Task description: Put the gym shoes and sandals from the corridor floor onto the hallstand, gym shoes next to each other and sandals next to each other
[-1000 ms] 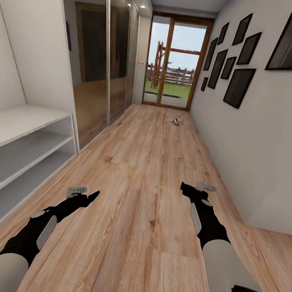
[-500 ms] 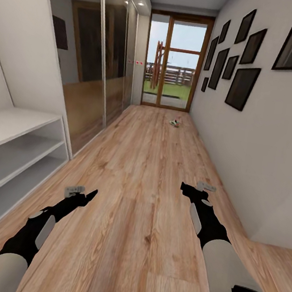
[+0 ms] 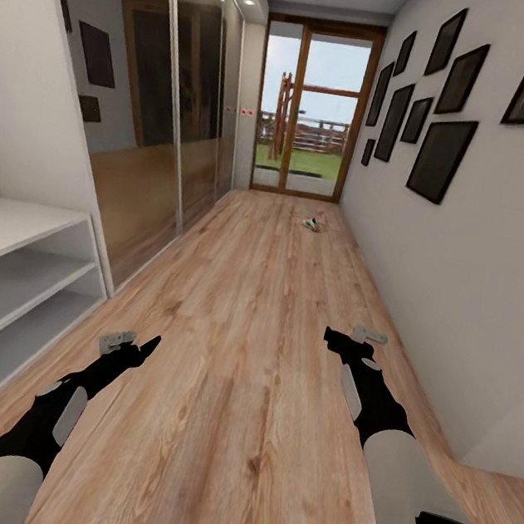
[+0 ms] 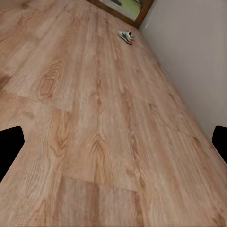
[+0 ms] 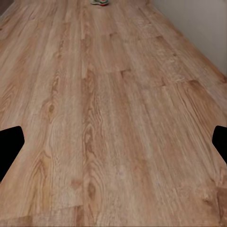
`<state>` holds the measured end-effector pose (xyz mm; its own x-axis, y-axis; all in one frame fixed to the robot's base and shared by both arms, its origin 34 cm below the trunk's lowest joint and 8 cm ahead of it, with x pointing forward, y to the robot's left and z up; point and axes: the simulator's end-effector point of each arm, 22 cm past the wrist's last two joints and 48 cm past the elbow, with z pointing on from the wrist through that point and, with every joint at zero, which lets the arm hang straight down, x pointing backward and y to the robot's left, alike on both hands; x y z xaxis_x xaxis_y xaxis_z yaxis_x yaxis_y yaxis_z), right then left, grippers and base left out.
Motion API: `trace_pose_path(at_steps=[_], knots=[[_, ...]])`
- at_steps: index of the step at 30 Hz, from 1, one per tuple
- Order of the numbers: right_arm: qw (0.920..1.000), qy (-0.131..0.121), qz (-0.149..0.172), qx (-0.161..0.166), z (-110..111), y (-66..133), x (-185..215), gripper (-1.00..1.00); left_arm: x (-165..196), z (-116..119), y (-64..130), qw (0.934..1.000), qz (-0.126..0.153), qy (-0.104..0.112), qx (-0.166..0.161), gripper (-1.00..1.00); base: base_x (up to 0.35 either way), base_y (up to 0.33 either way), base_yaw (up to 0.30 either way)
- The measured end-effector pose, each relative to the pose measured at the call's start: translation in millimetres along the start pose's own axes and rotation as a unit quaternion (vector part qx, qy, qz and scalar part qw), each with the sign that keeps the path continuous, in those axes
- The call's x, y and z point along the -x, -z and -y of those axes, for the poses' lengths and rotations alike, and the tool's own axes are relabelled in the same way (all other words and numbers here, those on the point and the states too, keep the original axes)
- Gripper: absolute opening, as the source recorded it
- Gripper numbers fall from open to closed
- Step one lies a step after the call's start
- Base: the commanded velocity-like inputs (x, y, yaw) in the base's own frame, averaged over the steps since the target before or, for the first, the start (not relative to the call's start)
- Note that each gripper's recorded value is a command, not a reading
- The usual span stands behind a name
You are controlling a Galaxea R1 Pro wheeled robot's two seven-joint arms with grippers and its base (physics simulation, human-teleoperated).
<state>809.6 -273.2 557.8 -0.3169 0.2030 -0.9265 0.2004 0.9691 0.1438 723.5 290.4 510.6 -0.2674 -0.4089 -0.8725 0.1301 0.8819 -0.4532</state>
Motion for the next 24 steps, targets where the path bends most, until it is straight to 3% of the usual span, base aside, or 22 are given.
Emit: trace_pose_path(at_steps=[24], knots=[[1.0, 0.0, 0.0, 0.0, 0.0, 0.0, 0.0, 1.0, -0.1, -0.2, 0.1, 1.0, 0.0, 0.0, 0.0, 1.0, 0.349, -0.097, 0.0]])
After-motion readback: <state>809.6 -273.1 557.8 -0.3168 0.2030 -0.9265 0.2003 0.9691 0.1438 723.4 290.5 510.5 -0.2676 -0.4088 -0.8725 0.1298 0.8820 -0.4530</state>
